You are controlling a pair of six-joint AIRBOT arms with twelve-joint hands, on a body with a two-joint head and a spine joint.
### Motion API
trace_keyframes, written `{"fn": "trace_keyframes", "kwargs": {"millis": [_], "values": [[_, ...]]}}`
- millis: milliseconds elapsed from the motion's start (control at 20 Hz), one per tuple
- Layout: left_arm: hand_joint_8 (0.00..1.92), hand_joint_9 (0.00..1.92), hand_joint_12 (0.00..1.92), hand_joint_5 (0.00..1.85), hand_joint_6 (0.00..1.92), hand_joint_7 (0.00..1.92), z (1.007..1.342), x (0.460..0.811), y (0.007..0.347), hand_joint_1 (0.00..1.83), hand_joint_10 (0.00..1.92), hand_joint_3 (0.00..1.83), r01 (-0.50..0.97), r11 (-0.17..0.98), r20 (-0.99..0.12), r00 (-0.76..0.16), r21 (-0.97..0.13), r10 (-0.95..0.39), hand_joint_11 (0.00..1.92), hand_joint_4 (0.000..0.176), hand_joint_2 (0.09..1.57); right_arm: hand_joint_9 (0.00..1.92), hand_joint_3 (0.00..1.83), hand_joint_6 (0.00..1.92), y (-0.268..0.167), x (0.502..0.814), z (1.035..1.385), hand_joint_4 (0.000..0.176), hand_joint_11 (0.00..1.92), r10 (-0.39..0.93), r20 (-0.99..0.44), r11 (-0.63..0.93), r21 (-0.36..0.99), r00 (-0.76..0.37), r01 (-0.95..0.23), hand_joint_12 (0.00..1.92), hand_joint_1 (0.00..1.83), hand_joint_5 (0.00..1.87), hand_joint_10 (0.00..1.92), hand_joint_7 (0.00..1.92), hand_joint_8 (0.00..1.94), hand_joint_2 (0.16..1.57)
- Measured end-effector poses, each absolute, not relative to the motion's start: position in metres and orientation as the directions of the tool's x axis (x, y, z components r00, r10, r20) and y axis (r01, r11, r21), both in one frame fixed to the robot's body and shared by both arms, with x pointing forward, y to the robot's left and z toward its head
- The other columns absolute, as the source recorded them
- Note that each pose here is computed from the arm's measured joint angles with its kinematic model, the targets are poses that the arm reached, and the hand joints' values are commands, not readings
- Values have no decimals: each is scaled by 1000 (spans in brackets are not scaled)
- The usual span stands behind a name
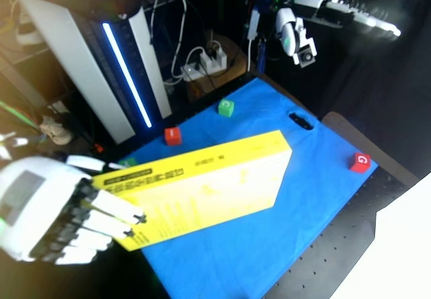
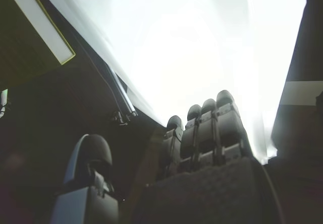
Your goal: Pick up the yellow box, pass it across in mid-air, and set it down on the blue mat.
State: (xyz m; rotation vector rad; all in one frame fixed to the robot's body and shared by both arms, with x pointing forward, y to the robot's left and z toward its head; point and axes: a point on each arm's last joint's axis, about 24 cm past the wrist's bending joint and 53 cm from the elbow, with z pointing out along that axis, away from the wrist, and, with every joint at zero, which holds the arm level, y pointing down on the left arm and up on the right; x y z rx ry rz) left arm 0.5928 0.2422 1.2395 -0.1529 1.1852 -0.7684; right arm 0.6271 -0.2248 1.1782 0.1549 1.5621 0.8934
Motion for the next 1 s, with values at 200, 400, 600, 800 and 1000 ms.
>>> {"fn": "trace_keyframes", "kwargs": {"millis": [200, 400, 600, 800, 1000], "values": [[0, 0, 0, 0, 0, 0, 1239, 593, 242, 343, 0, 0, 458, 741, -775, 159, -490, -611, 0, 120, 1239, 405, 0, 735, -227, 629, 1176, 0, 390, 572, -788, 692, 613, -228, -381, 1689, 647, 200, 1182, 294, 762, 1298], [0, 0, 0, 0, 0, 0, 1240, 593, 242, 355, 0, 1, 460, 741, -775, 160, -490, -611, 0, 118, 1242, 0, 0, 1, -224, 628, 1166, 83, 0, 549, -796, 706, 605, -256, -368, 529, 309, 0, 5, 0, 1, 1170], [0, 0, 0, 0, 0, 0, 1240, 593, 242, 377, 0, 2, 459, 741, -775, 161, -490, -612, 0, 114, 1246, 0, 4, 0, -224, 628, 1165, 102, 0, 547, -796, 707, 605, -259, -367, 14, 390, 0, 0, 0, 0, 1218], [0, 0, 0, 0, 0, 0, 1240, 593, 242, 400, 0, 1, 459, 741, -775, 160, -490, -611, 0, 107, 1246, 0, 0, 0, -226, 627, 1174, 96, 0, 548, -802, 707, 596, -237, -381, 0, 337, 0, 0, 0, 0, 1167], [0, 0, 0, 0, 0, 0, 1240, 593, 242, 373, 0, 0, 459, 741, -775, 161, -490, -611, 0, 113, 1243, 0, 14, 0, -237, 618, 1224, 104, 13, 572, -812, 692, 555, -118, -462, 323, 367, 0, 0, 0, 0, 1127]]}}
